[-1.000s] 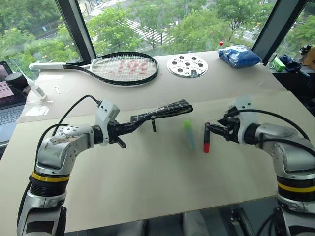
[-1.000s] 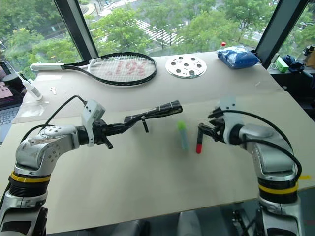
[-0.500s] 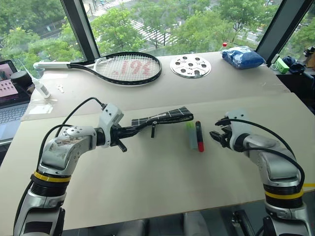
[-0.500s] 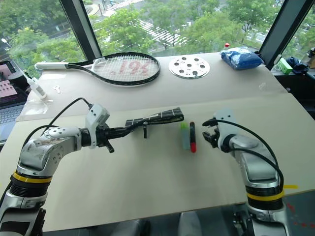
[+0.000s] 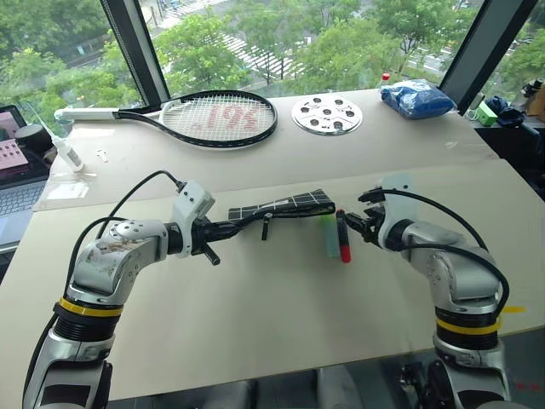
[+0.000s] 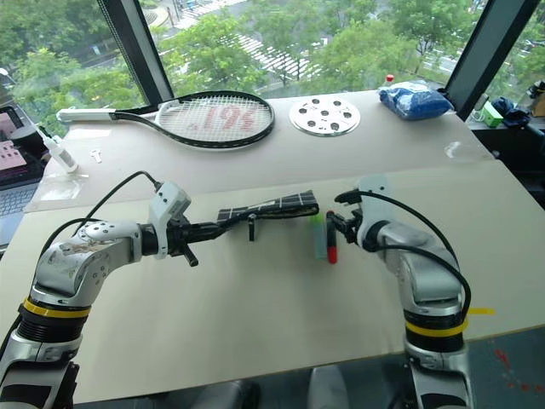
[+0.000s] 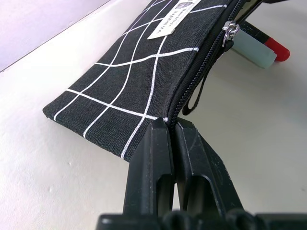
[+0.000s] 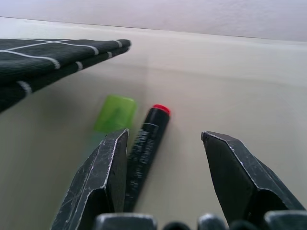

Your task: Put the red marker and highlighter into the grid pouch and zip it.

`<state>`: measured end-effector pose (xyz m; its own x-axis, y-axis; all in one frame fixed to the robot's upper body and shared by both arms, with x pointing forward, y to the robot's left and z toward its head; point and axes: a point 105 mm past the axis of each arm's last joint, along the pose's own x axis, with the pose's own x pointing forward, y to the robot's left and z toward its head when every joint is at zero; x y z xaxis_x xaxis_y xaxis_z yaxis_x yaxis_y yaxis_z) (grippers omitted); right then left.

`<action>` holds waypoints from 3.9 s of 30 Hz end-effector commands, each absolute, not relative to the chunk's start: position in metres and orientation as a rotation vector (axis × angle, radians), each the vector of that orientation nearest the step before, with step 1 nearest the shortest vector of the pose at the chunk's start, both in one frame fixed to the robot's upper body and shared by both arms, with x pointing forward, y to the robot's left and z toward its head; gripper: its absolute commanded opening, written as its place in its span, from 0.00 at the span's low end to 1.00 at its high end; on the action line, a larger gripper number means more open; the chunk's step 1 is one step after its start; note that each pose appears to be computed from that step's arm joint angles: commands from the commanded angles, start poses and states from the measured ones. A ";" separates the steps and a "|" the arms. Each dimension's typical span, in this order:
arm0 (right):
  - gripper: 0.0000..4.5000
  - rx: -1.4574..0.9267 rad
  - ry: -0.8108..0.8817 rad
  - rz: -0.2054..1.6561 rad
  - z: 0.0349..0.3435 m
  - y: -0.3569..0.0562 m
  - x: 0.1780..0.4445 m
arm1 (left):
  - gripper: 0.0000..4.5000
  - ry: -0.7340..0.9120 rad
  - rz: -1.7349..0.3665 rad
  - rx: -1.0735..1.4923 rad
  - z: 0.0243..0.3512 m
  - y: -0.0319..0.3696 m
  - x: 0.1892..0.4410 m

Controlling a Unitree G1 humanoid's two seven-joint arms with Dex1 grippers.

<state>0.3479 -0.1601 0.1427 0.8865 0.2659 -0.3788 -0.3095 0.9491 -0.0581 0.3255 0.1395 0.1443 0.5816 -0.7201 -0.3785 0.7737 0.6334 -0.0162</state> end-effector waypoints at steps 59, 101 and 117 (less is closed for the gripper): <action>0.13 -0.961 -0.075 0.930 0.224 -0.145 0.284 | 0.00 0.279 -0.883 0.243 0.175 0.139 0.335; 0.13 -1.325 0.109 0.663 0.173 -0.119 0.361 | 0.00 0.309 -0.923 0.273 0.159 0.126 0.331; 0.13 -1.405 -0.136 0.794 0.173 -0.048 0.355 | 0.00 0.322 -0.936 0.245 0.156 0.123 0.330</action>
